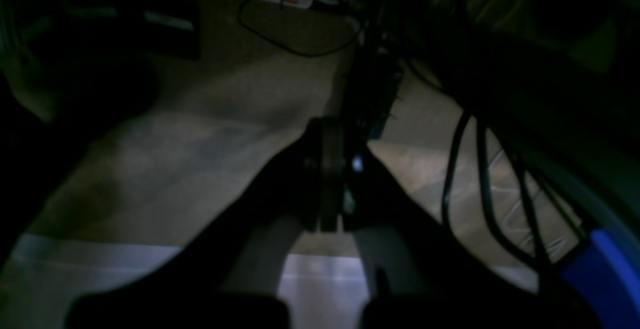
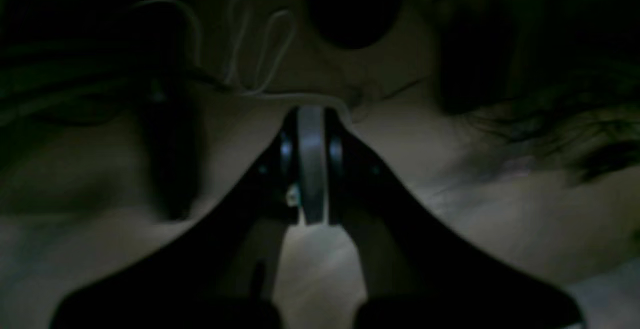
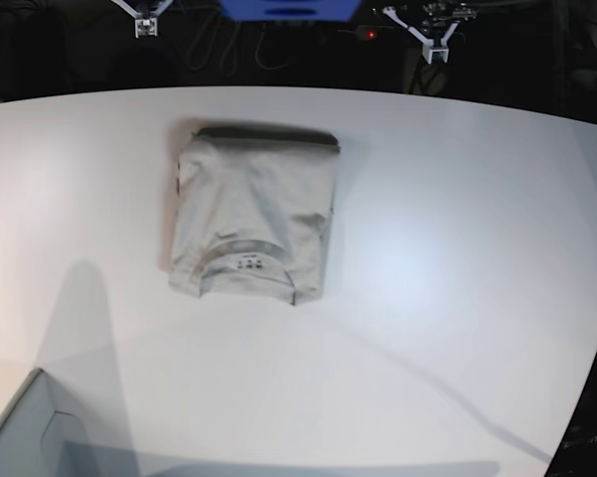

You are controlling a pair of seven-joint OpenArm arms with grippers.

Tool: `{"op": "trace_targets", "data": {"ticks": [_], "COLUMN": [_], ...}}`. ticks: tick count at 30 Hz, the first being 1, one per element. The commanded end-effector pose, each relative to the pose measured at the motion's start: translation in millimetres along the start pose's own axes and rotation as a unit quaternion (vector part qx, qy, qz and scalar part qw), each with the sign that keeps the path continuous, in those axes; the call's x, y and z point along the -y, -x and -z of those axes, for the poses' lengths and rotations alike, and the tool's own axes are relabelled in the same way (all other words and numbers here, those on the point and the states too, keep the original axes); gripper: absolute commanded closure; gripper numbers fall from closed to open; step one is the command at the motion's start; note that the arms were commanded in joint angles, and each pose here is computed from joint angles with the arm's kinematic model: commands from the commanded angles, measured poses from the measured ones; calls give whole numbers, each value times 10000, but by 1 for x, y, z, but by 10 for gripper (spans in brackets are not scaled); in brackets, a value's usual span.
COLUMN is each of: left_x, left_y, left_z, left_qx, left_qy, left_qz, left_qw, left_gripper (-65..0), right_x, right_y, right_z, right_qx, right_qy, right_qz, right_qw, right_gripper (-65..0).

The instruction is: Layout the t-shirt on the table in an organized manner, then fold the t-shirt properly

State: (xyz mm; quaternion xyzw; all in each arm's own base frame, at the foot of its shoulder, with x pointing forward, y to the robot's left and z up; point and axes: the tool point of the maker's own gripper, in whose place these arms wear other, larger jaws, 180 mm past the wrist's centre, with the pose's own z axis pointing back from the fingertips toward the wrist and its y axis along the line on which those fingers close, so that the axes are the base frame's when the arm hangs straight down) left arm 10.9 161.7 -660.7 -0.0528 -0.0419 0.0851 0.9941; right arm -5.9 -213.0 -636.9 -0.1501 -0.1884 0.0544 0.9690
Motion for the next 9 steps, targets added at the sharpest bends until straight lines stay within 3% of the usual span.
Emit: {"op": "trace_targets", "data": {"ticks": [1, 4, 9], "left_x": [5, 7, 9], "left_y": [5, 9, 10], "left_z": [0, 1, 1], "left_qx": [-53, -88, -101], "left_qy": [56, 72, 87], "left_qz": [66, 106, 118], "left_qw": [9999, 9999, 9998], "left_gripper": [0, 0, 0], "right_x": [17, 30, 16], "right_y": [2, 1, -6], "right_z": [-1, -1, 1], "right_qx": [-24, -160, -234], "right_qy": [401, 871, 775], "right_qz": [-225, -571, -568], "right_qw": [9989, 9944, 9951], "right_gripper": [0, 0, 0]}}
